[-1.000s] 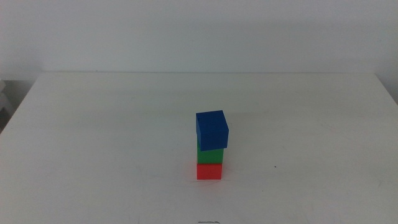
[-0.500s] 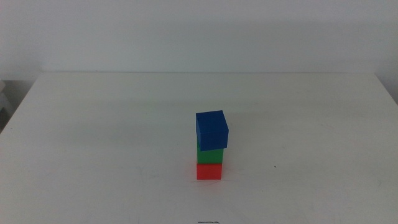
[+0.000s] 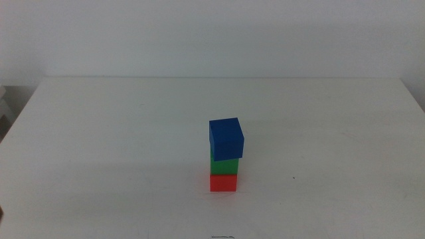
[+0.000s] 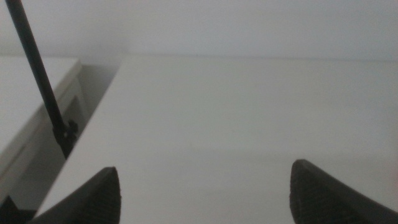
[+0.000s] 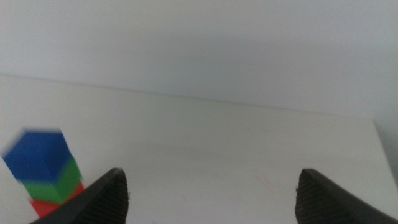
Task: Stack red cubes first, then green, then blue cubes in a specific spot.
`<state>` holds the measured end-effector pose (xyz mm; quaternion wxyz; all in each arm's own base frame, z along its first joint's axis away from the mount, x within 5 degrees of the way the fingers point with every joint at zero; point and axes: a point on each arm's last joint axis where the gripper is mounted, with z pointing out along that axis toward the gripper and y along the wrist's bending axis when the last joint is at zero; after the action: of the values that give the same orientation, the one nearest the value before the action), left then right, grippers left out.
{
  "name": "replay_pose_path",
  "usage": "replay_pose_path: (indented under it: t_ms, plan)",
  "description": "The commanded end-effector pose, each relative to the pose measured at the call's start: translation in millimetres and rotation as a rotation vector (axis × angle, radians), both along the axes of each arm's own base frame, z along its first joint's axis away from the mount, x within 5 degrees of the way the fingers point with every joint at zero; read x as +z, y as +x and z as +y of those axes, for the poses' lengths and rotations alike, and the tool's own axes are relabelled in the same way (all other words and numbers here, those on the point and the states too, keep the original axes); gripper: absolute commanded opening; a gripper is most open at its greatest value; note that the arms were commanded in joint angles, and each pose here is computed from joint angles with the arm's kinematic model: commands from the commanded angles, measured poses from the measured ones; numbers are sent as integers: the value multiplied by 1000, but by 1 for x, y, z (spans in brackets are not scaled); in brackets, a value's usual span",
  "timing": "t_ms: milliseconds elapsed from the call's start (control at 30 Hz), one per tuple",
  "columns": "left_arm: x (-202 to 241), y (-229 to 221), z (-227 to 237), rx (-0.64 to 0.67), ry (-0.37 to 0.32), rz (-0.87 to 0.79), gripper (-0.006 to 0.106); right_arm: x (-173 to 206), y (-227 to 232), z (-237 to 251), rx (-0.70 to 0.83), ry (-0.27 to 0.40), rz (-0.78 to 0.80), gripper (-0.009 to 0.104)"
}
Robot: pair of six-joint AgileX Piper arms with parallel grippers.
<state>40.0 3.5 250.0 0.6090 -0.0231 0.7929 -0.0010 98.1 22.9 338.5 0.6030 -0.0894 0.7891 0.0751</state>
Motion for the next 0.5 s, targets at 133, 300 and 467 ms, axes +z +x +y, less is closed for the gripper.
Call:
replay_pose_path:
  t_ms: [133, 300, 467]
  plan:
    - [-18, -1, -2, -9, -37, -81, 93, -67, -28, -11, -38, -134, -161, 82]
    - [-29, 6, -3, -21, -36, -161, 93, -115, -38, -13, -35, -146, -124, 82]
    - [-37, 11, -4, -32, -35, -250, 93, -141, -40, -14, -35, -152, -93, 82]
